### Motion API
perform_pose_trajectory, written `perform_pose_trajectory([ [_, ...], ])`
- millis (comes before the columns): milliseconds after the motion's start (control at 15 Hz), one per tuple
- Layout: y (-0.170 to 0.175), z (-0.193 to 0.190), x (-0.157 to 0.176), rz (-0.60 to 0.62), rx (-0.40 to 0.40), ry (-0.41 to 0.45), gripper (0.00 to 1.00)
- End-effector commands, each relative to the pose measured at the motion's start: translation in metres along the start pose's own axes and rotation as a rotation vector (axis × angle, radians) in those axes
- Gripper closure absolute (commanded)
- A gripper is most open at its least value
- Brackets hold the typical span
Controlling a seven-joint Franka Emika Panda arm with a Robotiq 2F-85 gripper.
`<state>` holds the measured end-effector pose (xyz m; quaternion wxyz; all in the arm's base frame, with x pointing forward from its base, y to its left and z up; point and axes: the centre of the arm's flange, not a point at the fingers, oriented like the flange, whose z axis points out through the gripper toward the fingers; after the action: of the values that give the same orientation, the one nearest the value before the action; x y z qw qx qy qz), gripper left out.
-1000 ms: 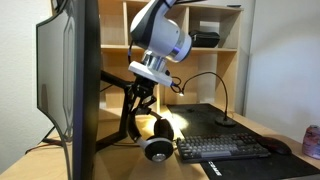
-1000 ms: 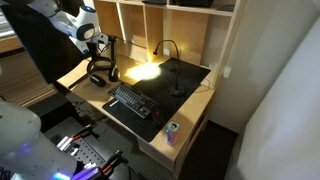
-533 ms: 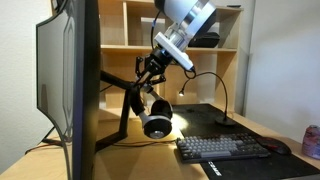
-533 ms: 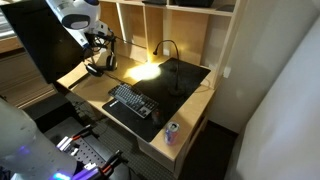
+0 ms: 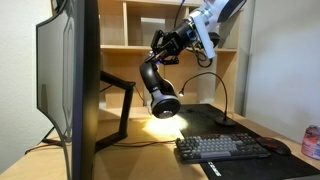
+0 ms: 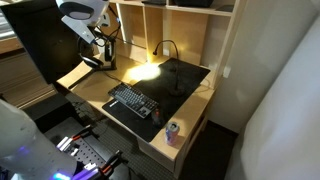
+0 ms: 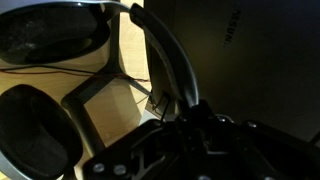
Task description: Unhang and hang up the headphones on the back of the desktop computer
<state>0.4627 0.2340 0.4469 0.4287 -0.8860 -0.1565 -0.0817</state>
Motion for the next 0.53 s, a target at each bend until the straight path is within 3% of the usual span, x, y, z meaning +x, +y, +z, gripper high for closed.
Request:
perform_pose_trajectory([
  [0,0.001,0.002,0.000,0.002,-0.001,-0.003,0.85],
  [67,0.003,0.008,0.001,-0.017,0.022,-0.035,0.96],
  [200,-0.001,-0.002,0.012,-0.129,0.110,-0.072,0.96],
  [467,-0.015,-0.032,0.047,-0.298,0.210,-0.119,0.96],
])
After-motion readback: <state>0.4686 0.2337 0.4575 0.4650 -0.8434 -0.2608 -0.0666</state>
